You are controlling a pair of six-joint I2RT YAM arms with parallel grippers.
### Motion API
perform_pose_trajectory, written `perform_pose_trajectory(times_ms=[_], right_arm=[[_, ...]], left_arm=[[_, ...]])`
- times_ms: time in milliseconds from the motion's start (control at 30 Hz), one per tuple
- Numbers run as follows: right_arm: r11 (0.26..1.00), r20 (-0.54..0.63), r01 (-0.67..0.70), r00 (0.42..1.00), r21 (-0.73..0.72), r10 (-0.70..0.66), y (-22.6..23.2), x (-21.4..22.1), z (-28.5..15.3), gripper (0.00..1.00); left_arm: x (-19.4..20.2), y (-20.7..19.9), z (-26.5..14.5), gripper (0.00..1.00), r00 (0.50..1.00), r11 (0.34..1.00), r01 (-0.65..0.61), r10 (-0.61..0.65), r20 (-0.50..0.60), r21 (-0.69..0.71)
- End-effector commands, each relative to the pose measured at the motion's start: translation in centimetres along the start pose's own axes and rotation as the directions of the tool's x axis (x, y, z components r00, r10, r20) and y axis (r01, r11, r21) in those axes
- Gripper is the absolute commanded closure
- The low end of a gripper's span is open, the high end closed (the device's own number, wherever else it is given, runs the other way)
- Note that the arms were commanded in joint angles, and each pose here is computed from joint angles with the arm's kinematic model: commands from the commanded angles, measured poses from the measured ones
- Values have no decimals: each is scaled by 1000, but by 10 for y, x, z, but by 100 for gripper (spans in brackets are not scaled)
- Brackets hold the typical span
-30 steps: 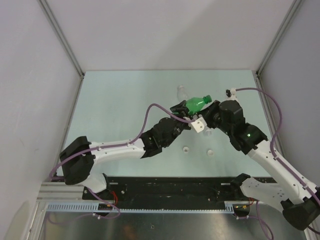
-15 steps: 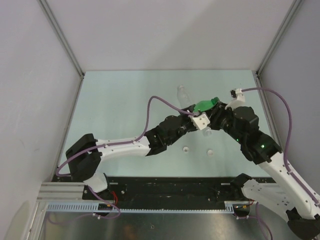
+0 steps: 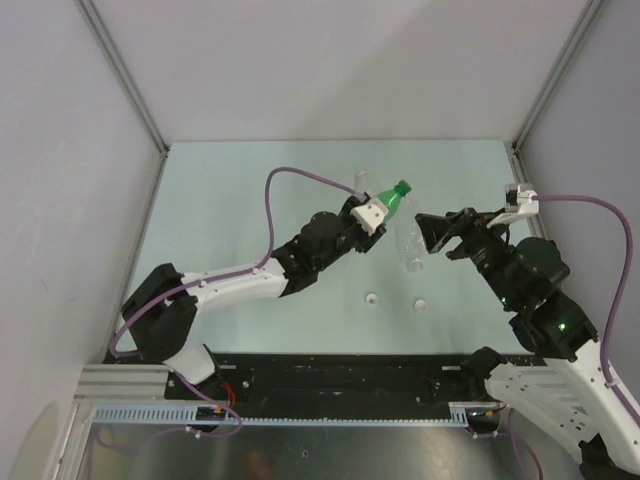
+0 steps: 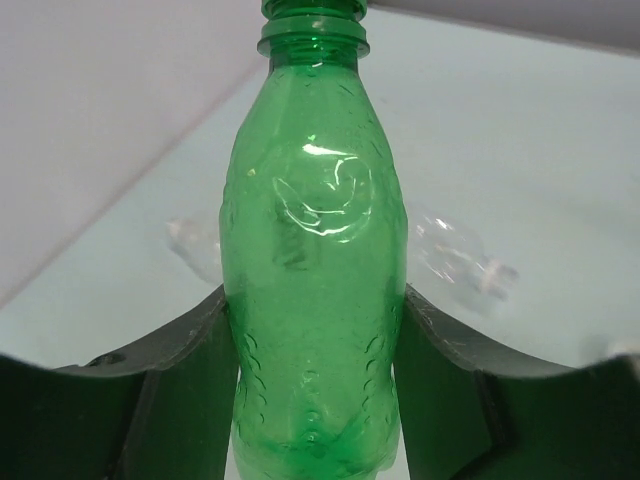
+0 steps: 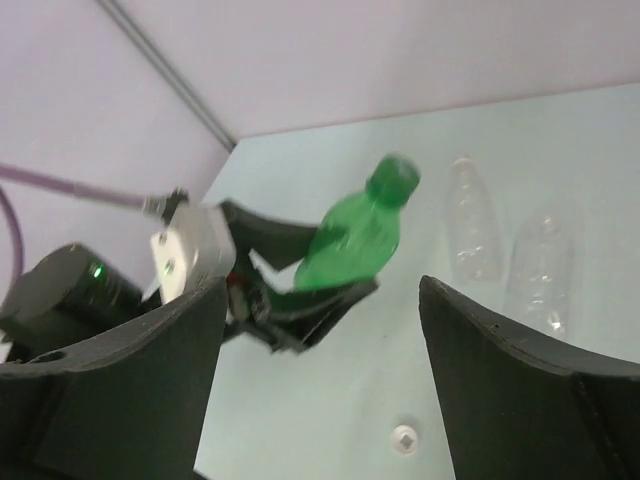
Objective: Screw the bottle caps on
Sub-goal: Screw the bottle cap onto the plastic bottle.
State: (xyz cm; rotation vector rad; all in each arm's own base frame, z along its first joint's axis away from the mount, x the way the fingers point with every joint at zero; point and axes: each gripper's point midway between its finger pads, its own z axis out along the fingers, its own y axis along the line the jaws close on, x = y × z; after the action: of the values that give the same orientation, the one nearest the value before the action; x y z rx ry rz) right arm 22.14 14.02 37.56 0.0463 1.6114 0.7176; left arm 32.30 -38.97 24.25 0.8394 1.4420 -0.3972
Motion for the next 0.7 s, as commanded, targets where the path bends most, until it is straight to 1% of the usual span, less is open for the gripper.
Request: perform_pose_trajectory(times_ms=[0,67,100,167,233,267,333,367,400,467,567,633,667], right_arm=[[993,74,97,992,61,-102,-10,-21,9,17],[978,58,206,977,11,-206,-4,-19,11,16],[956,45,288,957,-56,-286,3,-15,10,15],[886,34,416,908,-206,-418,20,-2,4,13],[775,35,498,849,-389,-527,38,18,-9,12],[704,49,512,824,-491,-565,49,30,-20,11],[512,110,516,770,-686,-629,71,54,-46,10],[429,145,505,756,-749,-638,79,62,-58,10],[375,173,498,752,-782,-637,85,65,-66,10],[296,218,498,738,-815,-639,91,69,-71,10],[160,287,488,713,-858,-639,98,79,-79,11],[103,322,491,700,-865,-637,100,82,-78,13],[93,329,496,693,-864,-641,100,83,-75,13]], left_arm=[[-4,-39,-31,100,997,977,49,-59,43,206],[6,-53,-51,100,998,948,29,-47,49,318],[7,-56,-62,100,997,930,28,-54,60,366],[10,-57,-83,100,993,882,44,-90,76,469],[12,-56,-108,100,988,814,40,-118,98,579],[12,-53,-119,100,986,784,24,-122,116,620],[11,-55,-141,100,979,725,-42,-107,173,687],[9,-58,-152,100,974,697,-85,-94,208,712],[8,-61,-161,100,967,671,-130,-77,244,729],[8,-66,-174,100,954,633,-198,-52,296,749],[10,-70,-182,100,948,602,-230,-38,315,764],[11,-73,-187,100,952,572,-226,-44,304,788],[11,-75,-189,100,952,560,-225,-46,301,797]])
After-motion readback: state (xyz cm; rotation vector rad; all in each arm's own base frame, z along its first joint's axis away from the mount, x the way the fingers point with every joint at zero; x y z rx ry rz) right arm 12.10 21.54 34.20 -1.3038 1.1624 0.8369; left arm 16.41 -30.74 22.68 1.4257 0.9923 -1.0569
